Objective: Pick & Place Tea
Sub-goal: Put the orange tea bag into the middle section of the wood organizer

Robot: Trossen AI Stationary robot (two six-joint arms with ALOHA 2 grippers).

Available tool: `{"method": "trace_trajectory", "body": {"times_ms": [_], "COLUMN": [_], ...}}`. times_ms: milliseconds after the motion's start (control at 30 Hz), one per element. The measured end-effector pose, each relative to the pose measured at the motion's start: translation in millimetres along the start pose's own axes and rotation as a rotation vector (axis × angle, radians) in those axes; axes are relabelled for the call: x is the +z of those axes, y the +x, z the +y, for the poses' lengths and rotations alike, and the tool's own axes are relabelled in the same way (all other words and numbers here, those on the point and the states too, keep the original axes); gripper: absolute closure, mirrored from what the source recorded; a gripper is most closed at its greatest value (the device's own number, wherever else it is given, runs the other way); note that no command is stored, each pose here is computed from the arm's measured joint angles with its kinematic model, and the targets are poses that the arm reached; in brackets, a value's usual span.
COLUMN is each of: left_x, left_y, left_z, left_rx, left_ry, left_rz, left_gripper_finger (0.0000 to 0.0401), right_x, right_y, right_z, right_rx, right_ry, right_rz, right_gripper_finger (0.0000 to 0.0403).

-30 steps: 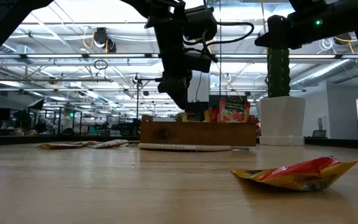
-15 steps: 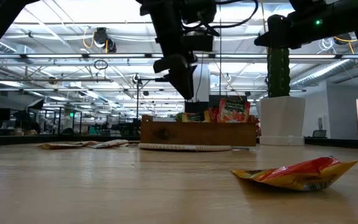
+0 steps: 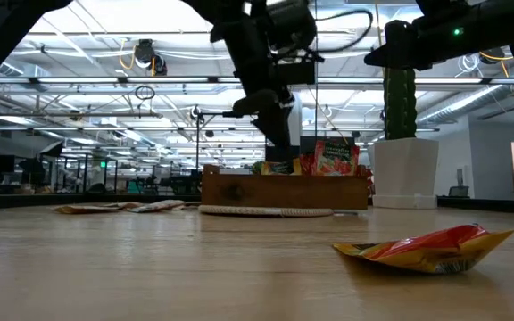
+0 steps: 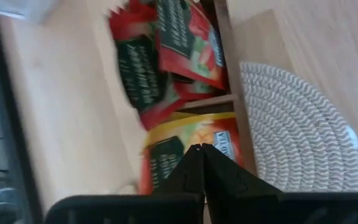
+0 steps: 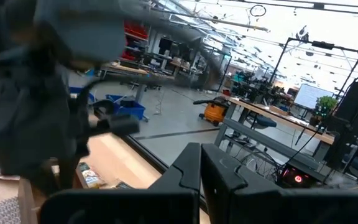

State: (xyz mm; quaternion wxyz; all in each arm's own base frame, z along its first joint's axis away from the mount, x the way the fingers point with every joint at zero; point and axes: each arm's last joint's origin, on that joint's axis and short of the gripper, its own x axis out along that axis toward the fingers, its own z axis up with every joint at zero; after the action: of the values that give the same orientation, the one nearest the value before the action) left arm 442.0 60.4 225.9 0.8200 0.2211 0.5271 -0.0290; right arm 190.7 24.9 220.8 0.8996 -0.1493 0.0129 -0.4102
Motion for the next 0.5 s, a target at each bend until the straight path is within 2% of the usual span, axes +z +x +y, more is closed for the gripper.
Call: {"method": "trace_trajectory", "body": {"times_ms": [267,500], "left_x": [-7,-11], "left_y": [34,48], "left_z": [-7,-12], "left_rx": [-0.070,-0.114], "left_ry": [-0.004,-0.009], "left_rz": [0.065,0.094], "left_gripper_finger": [0.0399,0.0400], "right_x": [0,-1], "right_y": [0,0], "right_z": [0,0], "right_rx": [0.001,0.002], "right_ry": [-0.008,-0.016], "right_rz": [0.003,0.007], "right_gripper_finger": [0.0403,0.0403]}}
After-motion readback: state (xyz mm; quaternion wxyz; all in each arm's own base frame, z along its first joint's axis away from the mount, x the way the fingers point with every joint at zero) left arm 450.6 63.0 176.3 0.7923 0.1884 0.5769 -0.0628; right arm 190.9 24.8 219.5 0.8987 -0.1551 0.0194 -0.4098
